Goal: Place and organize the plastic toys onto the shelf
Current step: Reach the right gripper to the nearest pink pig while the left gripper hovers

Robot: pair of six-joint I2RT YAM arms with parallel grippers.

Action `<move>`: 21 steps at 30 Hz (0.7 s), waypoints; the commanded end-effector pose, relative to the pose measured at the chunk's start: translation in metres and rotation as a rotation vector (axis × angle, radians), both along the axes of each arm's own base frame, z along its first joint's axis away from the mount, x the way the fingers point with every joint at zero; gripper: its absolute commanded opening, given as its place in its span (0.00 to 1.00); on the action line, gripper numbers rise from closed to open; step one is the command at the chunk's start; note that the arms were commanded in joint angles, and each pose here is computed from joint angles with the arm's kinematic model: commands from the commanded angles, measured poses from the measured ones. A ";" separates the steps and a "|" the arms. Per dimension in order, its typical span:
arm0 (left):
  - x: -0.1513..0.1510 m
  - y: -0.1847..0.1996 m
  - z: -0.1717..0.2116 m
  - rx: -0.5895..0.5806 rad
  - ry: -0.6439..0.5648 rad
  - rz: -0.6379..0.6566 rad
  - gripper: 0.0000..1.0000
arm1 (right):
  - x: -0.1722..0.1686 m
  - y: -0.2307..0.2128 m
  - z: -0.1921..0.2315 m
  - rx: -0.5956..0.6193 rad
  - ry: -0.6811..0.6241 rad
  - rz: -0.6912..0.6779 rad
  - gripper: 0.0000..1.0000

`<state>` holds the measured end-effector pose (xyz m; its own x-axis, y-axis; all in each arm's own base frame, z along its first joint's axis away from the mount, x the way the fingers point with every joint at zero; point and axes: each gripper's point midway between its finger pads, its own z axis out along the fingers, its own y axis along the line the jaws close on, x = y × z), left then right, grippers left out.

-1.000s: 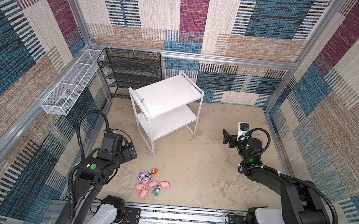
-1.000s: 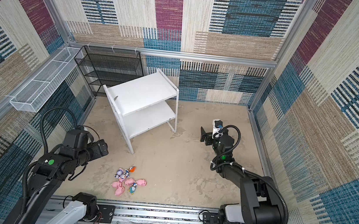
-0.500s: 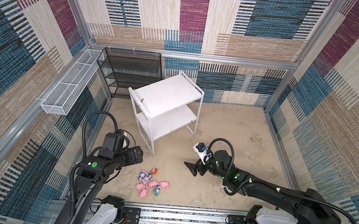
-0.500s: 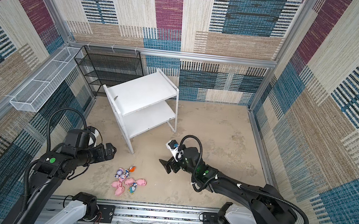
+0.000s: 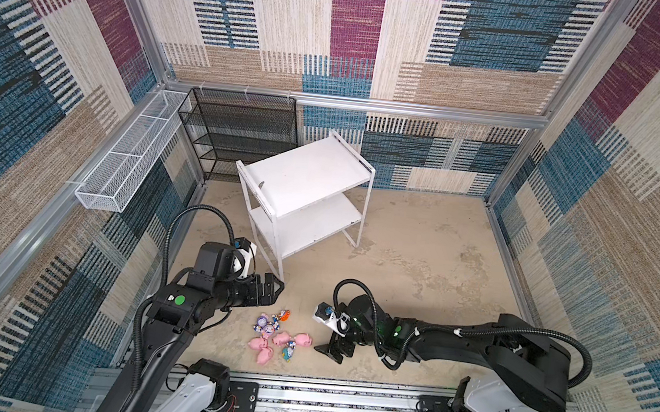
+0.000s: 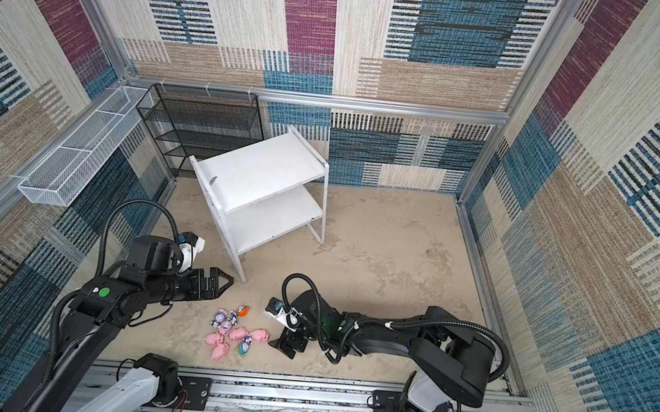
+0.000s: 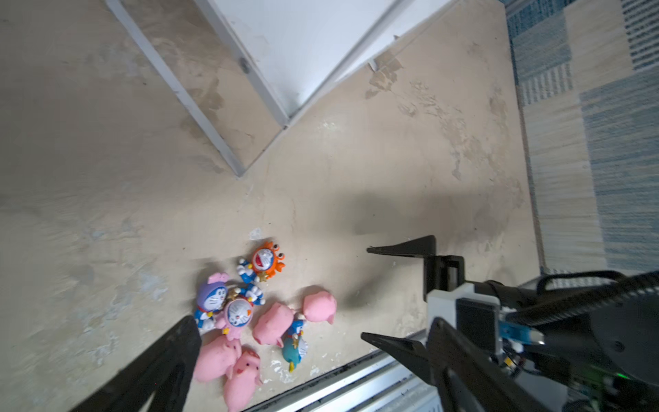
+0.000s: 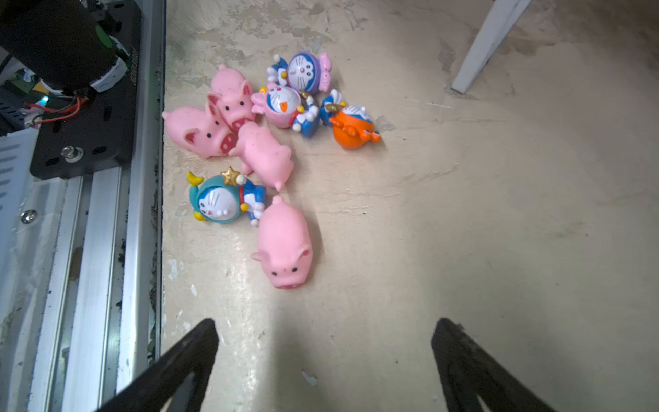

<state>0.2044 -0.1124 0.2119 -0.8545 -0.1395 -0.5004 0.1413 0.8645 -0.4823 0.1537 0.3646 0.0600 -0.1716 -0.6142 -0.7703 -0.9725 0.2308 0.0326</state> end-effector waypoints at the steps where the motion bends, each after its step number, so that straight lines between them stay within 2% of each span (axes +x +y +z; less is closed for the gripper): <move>1: -0.017 -0.021 0.013 -0.067 0.015 -0.134 0.99 | -0.004 0.014 0.004 0.033 -0.008 0.056 0.96; 4: -0.030 -0.026 0.020 -0.073 0.012 -0.191 0.99 | -0.006 0.020 -0.002 0.021 -0.004 0.078 0.95; 10: -0.053 -0.009 0.031 0.023 -0.030 -0.216 0.99 | -0.008 0.030 -0.014 0.008 0.015 0.096 0.93; 21: -0.068 -0.007 0.031 0.003 -0.073 -0.223 0.99 | -0.007 0.040 -0.031 -0.040 0.015 0.113 0.83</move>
